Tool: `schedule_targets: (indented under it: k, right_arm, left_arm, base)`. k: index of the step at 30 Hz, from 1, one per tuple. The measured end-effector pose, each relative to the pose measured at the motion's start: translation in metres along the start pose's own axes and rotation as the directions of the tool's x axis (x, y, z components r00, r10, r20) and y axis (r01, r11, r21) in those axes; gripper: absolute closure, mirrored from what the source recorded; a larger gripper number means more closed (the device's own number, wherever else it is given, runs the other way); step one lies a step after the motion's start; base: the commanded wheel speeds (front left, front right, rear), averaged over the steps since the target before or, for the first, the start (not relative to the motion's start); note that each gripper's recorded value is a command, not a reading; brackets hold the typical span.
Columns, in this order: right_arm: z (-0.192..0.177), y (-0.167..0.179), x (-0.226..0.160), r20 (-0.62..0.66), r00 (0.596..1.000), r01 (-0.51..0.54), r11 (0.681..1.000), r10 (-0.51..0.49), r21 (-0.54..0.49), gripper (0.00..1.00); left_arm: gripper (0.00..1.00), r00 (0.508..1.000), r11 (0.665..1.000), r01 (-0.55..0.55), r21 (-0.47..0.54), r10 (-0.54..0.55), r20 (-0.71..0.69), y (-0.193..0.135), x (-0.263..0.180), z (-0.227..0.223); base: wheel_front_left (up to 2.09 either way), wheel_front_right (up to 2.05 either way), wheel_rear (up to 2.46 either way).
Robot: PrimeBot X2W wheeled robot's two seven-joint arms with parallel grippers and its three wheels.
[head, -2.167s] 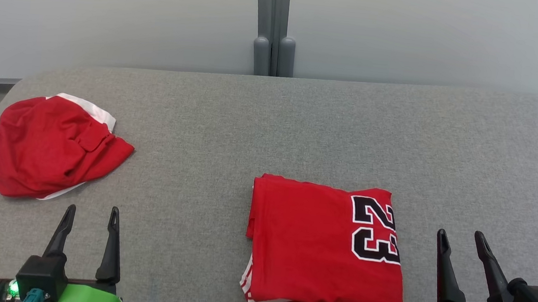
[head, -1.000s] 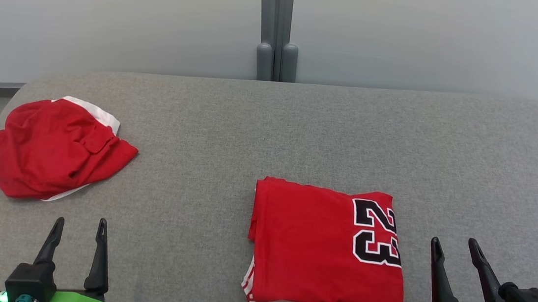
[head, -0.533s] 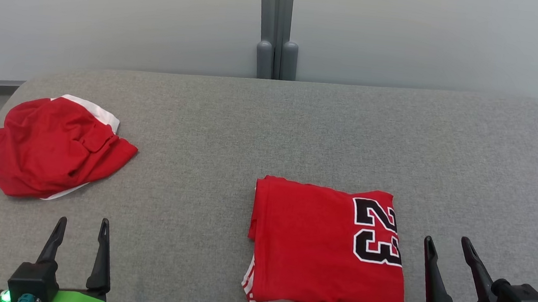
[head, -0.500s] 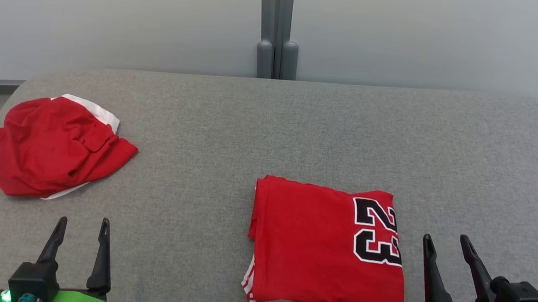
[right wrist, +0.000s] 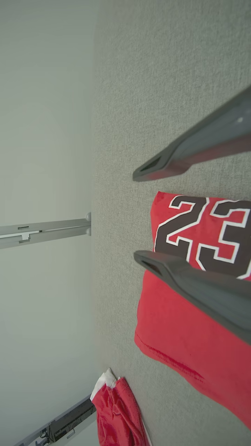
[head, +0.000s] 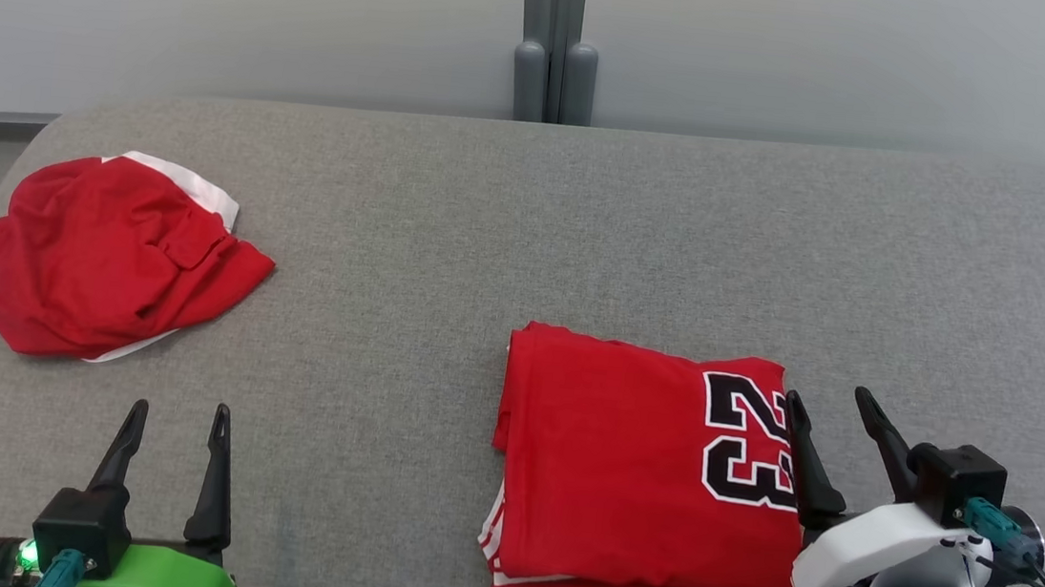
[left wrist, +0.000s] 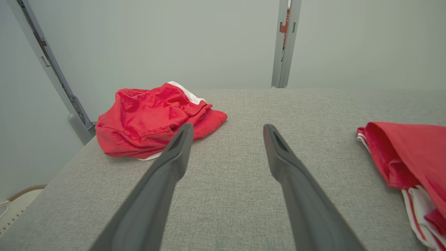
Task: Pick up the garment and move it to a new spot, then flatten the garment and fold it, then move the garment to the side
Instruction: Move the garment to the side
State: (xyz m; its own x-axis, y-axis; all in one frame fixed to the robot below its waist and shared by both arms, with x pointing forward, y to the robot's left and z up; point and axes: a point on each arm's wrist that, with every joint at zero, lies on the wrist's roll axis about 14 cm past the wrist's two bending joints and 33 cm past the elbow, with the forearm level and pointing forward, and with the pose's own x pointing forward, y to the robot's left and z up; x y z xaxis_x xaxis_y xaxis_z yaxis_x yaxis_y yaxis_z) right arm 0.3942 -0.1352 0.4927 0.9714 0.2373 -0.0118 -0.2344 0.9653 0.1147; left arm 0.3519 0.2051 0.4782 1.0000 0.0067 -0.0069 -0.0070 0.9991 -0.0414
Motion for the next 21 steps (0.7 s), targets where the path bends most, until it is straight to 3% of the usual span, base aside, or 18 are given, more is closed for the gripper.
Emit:
schedule_targets:
  k: [21]
  right_arm:
    - [-0.115, 0.002, 0.003, -0.347, 0.938, 0.052, 0.994, -0.014, 0.100, 0.00]
  left_arm:
    - [0.00, 0.999, 1.000, -0.002, -0.009, 0.002, -0.054, -0.002, 0.014, -0.017]
  base:
    - [0.00, 0.00, 0.00]
